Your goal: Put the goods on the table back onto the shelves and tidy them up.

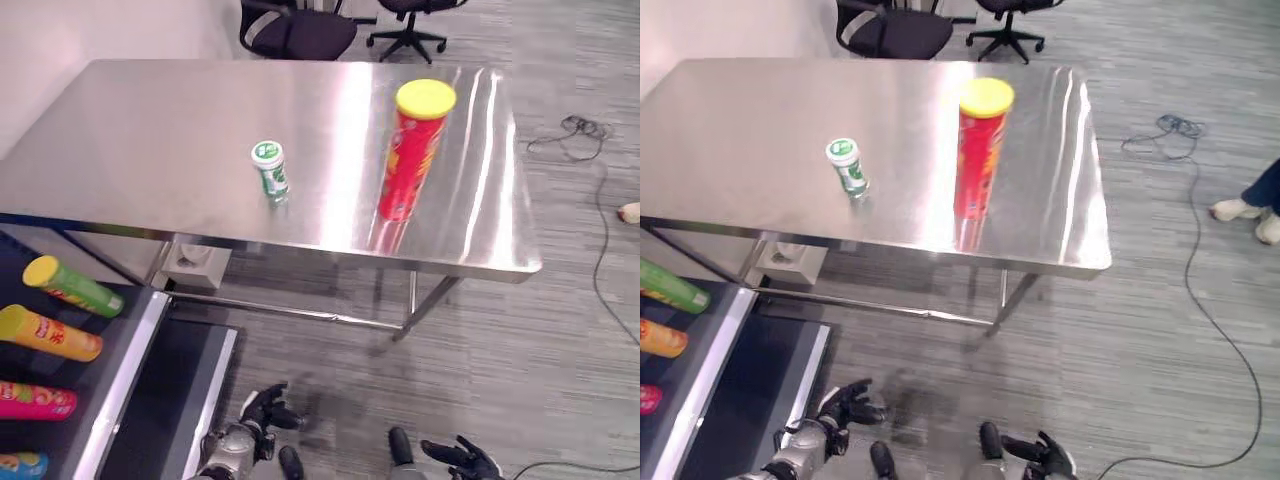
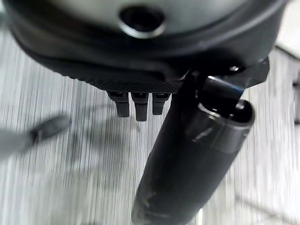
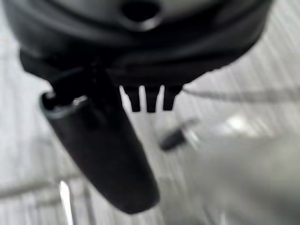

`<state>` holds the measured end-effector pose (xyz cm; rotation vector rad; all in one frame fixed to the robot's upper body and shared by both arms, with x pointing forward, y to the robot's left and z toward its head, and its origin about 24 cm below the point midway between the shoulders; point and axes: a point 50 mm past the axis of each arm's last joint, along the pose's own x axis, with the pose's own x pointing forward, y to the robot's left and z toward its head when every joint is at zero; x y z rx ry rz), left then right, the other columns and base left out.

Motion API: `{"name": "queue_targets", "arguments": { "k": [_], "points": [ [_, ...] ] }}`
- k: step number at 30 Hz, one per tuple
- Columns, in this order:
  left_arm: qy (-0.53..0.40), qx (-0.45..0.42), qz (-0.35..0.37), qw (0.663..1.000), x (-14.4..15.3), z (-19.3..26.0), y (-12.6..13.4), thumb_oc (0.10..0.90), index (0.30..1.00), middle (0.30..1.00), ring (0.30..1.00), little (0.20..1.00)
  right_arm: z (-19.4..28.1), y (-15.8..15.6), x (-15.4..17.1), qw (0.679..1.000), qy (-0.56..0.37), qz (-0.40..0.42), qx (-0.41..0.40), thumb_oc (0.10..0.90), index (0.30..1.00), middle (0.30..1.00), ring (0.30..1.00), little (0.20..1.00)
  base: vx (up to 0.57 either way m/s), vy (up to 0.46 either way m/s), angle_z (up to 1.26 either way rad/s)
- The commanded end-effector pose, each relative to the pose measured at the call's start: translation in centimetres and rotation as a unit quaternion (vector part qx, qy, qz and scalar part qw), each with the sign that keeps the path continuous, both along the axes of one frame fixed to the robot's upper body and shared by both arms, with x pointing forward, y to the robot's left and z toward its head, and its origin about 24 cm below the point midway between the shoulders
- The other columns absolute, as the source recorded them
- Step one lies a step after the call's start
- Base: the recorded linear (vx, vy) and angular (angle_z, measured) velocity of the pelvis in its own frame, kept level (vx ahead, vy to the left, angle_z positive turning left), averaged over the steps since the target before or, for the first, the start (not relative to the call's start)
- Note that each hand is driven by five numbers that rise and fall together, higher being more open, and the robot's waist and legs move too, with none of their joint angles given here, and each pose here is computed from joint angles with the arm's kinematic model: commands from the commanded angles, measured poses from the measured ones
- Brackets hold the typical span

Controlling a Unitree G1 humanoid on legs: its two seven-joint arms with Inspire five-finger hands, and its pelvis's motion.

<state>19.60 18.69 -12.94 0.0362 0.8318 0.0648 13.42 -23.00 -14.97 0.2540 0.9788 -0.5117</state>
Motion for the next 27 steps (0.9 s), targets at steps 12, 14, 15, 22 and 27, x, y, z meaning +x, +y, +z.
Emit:
{"name": "queue_targets", "arguments": {
  "k": [12,14,15,22,27],
  "points": [
    [-0.015,0.057,-0.043,0.997,0.2,0.5,1.8,0.800,0.900,0.900,0.900,0.900,13.8,-12.1,2.3,0.901,-0.290,-0.087,-0.312,0.800,0.900,0.900,0.900,0.900,0.03,0.171,-0.38],
    [-0.008,0.068,-0.061,0.996,-0.4,0.3,1.8,0.800,0.900,0.900,0.900,0.900,18.4,-14.3,2.0,0.851,-0.347,-0.092,-0.382,0.800,0.900,0.900,0.900,0.900,0.09,0.002,-0.07],
    [-0.008,0.070,-0.069,0.995,-0.8,0.2,2.1,0.800,0.900,0.900,0.900,0.900,24.6,-15.1,2.2,0.778,-0.446,-0.068,-0.437,0.800,0.900,0.900,0.900,0.900,0.04,-0.060,-0.31],
    [0.040,0.048,-0.035,0.997,-3.2,-1.0,2.9,0.800,0.900,0.900,0.900,0.900,35.8,-13.2,2.6,0.633,-0.588,0.069,-0.499,0.800,0.900,0.900,0.900,0.900,0.05,-0.074,-0.12],
    [0.044,0.041,-0.055,0.997,-3.4,-1.2,1.8,0.800,0.900,0.900,0.900,0.900,39.5,-11.1,2.5,0.548,-0.681,0.061,-0.482,0.800,0.900,0.900,0.900,0.900,0.02,-0.091,0.13]
  ]
}}
